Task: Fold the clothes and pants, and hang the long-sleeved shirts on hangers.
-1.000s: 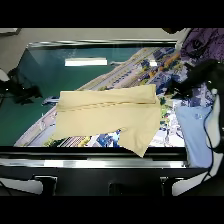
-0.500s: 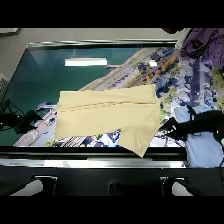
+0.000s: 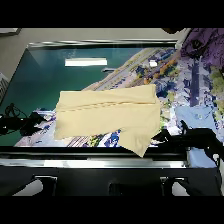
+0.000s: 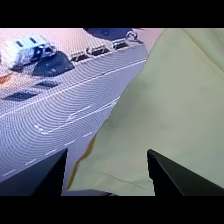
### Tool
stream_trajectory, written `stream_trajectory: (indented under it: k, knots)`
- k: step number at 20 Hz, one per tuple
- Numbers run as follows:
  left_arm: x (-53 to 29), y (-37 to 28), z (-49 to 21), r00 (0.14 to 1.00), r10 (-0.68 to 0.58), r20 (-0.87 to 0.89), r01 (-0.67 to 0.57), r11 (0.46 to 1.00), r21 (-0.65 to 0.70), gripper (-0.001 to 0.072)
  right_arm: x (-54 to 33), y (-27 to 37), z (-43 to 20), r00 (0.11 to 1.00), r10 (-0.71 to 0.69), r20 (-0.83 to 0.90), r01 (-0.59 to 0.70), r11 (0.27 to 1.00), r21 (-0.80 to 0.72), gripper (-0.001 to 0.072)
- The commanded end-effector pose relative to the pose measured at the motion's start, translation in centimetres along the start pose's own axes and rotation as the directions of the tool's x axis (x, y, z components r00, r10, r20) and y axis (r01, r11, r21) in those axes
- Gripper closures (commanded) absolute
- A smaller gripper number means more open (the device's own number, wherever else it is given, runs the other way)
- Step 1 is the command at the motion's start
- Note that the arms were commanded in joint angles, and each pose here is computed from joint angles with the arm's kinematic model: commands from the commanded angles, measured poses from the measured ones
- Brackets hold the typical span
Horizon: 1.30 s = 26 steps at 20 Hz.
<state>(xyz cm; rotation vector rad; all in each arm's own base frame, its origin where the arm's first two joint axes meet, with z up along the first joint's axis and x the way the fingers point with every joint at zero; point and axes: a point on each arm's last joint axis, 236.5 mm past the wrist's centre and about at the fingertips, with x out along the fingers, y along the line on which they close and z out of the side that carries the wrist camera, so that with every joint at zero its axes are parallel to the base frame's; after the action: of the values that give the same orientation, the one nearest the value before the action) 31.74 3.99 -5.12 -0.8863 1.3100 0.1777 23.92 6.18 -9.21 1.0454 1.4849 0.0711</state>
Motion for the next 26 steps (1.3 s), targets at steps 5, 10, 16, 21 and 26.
stream_trajectory:
  k: [5, 10, 16, 21, 26]
  knots:
    - [0.0, -0.1, -0.1, 1.000, -0.006, -0.002, 0.006, 1.000, -0.003, 0.0134, 3.5, 1.6, -0.9, 0.999, -0.033, 0.015, 0.034, 0.996, -0.084, 0.0534]
    - [1.0, 1.0, -0.8, 0.999, 0.018, -0.042, -0.017, 1.000, 0.022, 0.0133, 2.3, 2.8, 0.4, 0.996, -0.017, 0.089, 0.026, 0.995, -0.100, 0.0686]
    - [3.9, 2.1, -2.3, 0.989, 0.010, -0.150, -0.010, 1.000, 0.002, 0.0134, 1.8, 3.4, -0.6, 0.998, -0.004, 0.069, 0.011, 0.995, -0.101, 0.0686]
    - [4.7, 1.5, -4.1, 0.977, 0.021, -0.214, -0.012, 0.999, 0.040, 0.0135, 0.7, 4.4, -0.5, 0.994, 0.020, 0.110, -0.007, 0.994, -0.113, 0.0686]
    - [5.4, 2.3, -7.0, 0.955, 0.032, -0.295, -0.026, 0.999, 0.024, 0.0135, -0.1, 5.2, -0.5, 0.989, 0.039, 0.140, -0.022, 0.992, -0.121, 0.0686]
